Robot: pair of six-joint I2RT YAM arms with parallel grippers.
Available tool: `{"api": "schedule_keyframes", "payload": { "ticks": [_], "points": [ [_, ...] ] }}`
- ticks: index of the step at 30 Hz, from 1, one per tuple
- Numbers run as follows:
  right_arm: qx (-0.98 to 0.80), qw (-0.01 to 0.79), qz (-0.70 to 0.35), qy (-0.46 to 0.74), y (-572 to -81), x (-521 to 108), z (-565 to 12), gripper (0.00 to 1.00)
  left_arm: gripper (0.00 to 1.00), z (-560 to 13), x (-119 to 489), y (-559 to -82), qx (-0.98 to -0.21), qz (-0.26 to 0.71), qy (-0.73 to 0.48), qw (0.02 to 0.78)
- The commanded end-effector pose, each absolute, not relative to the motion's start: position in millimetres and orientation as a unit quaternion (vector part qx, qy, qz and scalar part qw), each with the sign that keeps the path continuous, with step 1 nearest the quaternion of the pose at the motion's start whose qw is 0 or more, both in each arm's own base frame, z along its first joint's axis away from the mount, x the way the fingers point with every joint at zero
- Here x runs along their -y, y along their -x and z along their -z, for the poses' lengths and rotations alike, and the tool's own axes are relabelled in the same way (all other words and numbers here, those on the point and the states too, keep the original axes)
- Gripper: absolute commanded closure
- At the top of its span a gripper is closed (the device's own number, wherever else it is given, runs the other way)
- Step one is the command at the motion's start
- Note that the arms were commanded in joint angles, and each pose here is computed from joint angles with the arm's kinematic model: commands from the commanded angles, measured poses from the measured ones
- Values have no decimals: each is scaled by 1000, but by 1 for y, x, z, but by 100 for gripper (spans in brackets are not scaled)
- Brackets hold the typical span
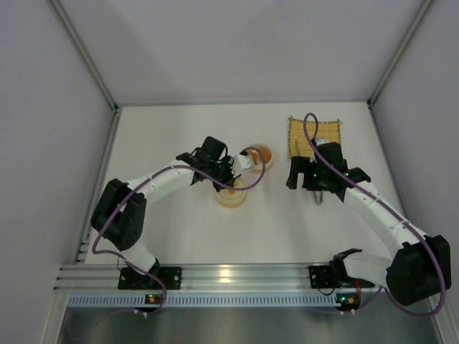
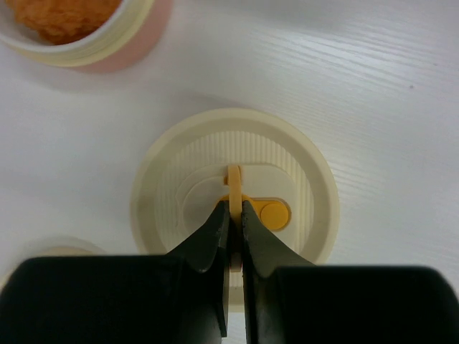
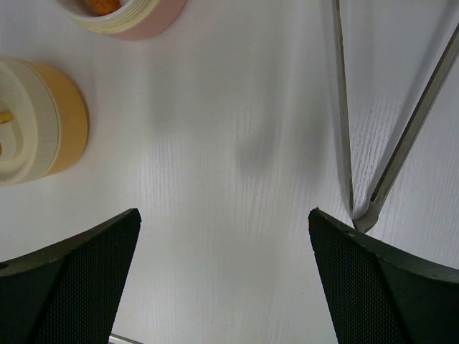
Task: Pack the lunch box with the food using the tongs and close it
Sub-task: Move the packing box to the center of the board.
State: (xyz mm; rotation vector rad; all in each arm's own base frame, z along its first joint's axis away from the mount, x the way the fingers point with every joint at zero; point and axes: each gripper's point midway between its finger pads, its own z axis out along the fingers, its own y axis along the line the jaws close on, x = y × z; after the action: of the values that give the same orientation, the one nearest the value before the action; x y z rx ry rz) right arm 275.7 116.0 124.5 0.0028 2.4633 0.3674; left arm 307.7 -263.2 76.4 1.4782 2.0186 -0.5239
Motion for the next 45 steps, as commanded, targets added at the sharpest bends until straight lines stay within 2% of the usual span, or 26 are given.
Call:
{"api": "schedule_keyframes", "payload": {
  "ticks": [1,6,19,22,25,26,29,35,40,45],
  "points": [
    [-927,344,-147,-5,-281,-113,-142,1,100,4,186,-165,-790,202,-579,-29],
    [-927,345,-147,-5,-280,-113,-143,1,100,-3,174,-130,-758,216,-611,-76],
    [-926,347,-151,-3,-281,-115,-146,1,99,-16,177,-65,-660,207,-716,-97],
    [-926,347,-147,-3,-280,-113,-146,1,94,-16,176,-63,-656,207,-718,-108],
    [-926,347,-149,-3,-281,-114,-146,1,80,-17,178,-65,-656,207,-718,-109],
    [-926,346,-149,-5,-280,-113,-146,1,73,-18,180,-66,-655,207,-719,-106],
    [-925,348,-152,-2,-281,-115,-148,1,63,-28,189,-75,-652,204,-725,-80],
    [-925,345,-156,0,-282,-117,-147,1,59,-57,208,-91,-648,202,-733,-32],
    [-925,344,-161,0,-282,-119,-147,1,49,-89,231,-111,-649,198,-733,34],
    [-924,345,-164,1,-283,-120,-148,1,47,-102,242,-125,-656,188,-726,80]
  ]
}}
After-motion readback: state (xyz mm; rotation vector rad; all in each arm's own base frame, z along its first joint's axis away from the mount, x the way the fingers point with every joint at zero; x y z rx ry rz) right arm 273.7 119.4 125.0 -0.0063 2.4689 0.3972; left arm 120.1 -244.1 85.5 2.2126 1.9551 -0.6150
